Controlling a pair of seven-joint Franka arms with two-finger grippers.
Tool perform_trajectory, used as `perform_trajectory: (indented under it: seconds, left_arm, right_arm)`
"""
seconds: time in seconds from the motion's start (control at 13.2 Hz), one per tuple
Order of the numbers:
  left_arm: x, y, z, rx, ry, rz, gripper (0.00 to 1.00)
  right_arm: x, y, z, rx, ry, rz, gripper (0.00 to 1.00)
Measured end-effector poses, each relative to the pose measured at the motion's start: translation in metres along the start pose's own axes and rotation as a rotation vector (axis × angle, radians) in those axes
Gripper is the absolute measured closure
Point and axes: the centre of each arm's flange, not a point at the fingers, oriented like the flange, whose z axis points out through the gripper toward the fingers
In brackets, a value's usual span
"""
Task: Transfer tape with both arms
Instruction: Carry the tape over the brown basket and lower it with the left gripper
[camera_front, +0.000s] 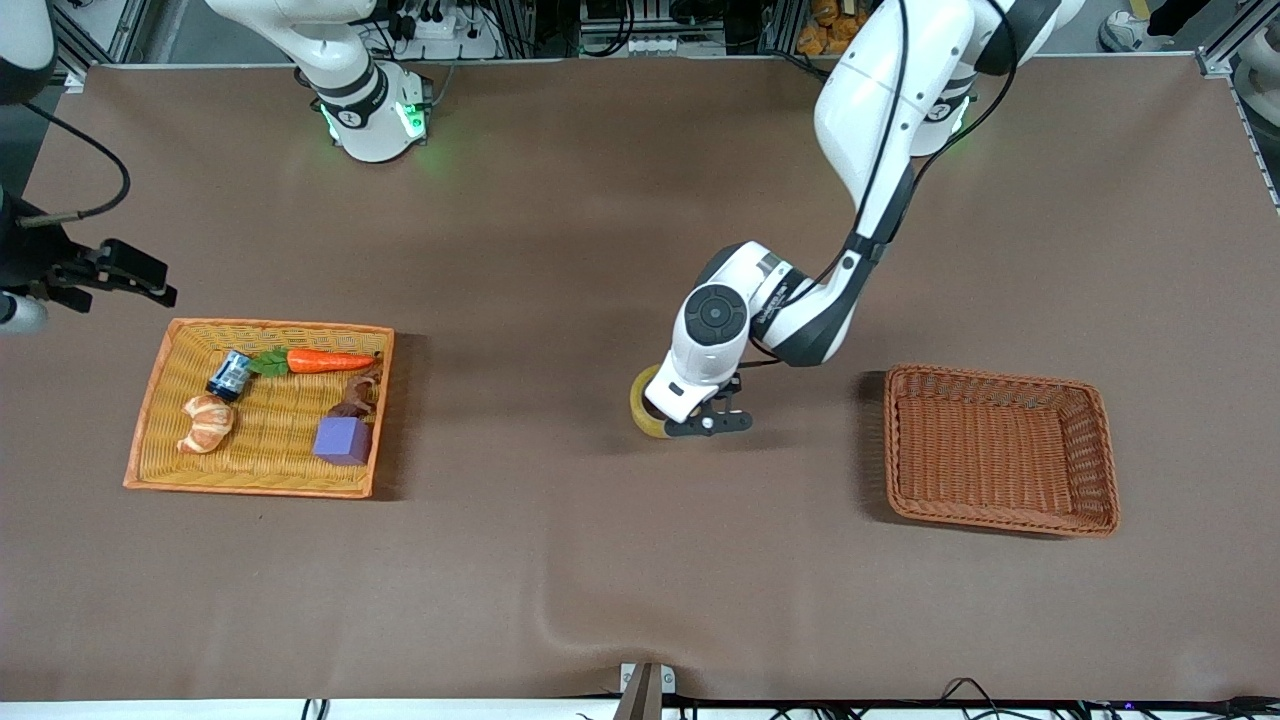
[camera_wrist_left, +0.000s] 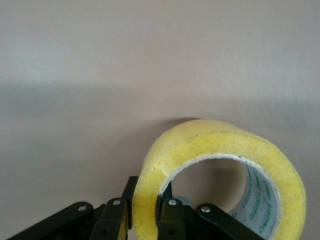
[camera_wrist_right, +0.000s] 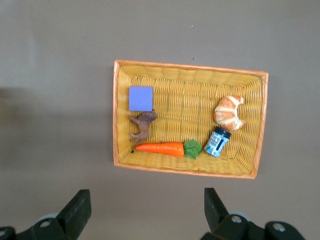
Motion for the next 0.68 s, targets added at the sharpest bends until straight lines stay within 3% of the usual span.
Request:
perform_trajectory:
  seconds: [0.15, 0.38, 0.68]
  left_arm:
    - [0.036, -0.044, -0.059, 0.031, 0.023, -0.004, 0.78]
    - [0.091, -0.152, -0.133, 0.048, 0.011, 0.043, 0.78]
    - [0.122, -0.241, -0.132, 0.063, -0.028, 0.049, 0.78]
  right_arm:
    - [-0.004, 0.002, -0.001, 0.001, -0.015, 0.004, 0.0]
    - [-0.006, 0.009, -0.001, 0.003, -0.026, 0.017, 0.0]
    - [-0.011, 0.012, -0.001, 0.005, -0.047, 0.023, 0.0]
